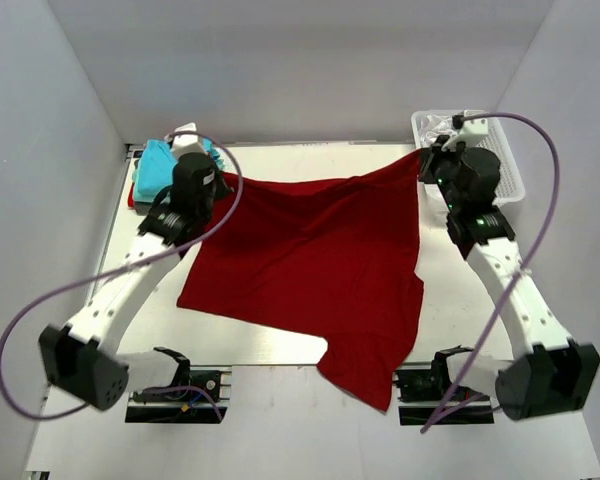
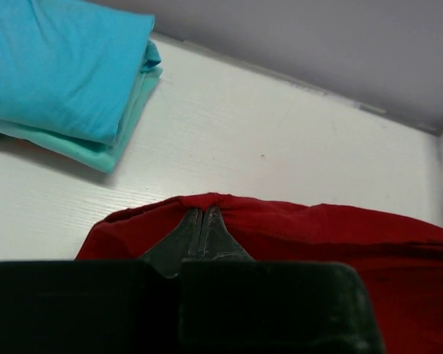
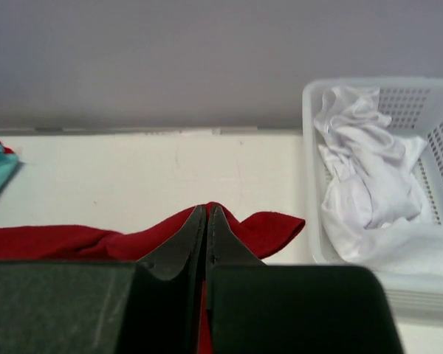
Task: Fold and stack the t-shirts
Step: Flatten out the tshirt
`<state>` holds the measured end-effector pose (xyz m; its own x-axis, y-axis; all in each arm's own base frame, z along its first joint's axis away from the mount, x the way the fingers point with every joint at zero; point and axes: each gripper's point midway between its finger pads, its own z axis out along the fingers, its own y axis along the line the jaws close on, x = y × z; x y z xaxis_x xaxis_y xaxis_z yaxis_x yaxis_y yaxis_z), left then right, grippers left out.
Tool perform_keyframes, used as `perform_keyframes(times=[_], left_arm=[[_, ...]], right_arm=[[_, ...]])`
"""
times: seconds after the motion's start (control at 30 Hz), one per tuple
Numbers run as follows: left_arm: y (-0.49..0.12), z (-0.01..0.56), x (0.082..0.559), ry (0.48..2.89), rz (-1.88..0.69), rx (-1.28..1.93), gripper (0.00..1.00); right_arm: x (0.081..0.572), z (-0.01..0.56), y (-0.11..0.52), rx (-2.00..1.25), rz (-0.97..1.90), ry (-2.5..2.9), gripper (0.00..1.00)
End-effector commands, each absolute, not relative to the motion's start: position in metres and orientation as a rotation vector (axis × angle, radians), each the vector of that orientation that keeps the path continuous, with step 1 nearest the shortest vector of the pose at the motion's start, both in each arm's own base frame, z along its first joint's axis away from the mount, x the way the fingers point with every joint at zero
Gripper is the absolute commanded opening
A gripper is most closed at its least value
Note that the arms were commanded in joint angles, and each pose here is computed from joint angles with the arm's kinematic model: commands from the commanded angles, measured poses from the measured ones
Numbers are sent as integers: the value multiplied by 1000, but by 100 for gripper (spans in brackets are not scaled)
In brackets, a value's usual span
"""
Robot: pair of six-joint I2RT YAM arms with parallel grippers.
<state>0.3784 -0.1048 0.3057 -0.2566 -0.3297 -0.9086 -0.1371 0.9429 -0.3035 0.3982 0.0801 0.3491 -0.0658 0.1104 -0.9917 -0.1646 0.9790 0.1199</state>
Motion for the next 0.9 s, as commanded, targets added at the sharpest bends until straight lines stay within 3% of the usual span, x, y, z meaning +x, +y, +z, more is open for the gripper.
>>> perform_keyframes(times=[0.0, 0.4, 0.67, 0.7, 0.73, 0.77, 0.83, 0.87], left_arm=[[-106, 313, 412, 1793, -164, -356, 0], [-106, 252, 539, 1940, -105, -364, 0], [-114, 208, 578, 2014, -111, -344, 0], [-108, 203, 582, 2023, -99, -354, 2], [-113, 198, 586, 2033, -117, -343, 8], [-114, 186, 592, 2040, -115, -342, 22], [-115, 179, 599, 2040, -141, -347, 31], [-110, 188, 605, 2025, -140, -358, 47]], right_arm=[[417, 382, 73, 27, 198, 1519, 0], [505, 324, 77, 31, 84, 1700, 0], [562, 273, 85, 24, 43, 1830, 0], [566, 270, 82, 33, 25, 1834, 0], [569, 267, 82, 38, 22, 1838, 0], [577, 253, 80, 54, -5, 1870, 0], [588, 259, 74, 86, -39, 1852, 0], [596, 241, 70, 107, -76, 1891, 12]])
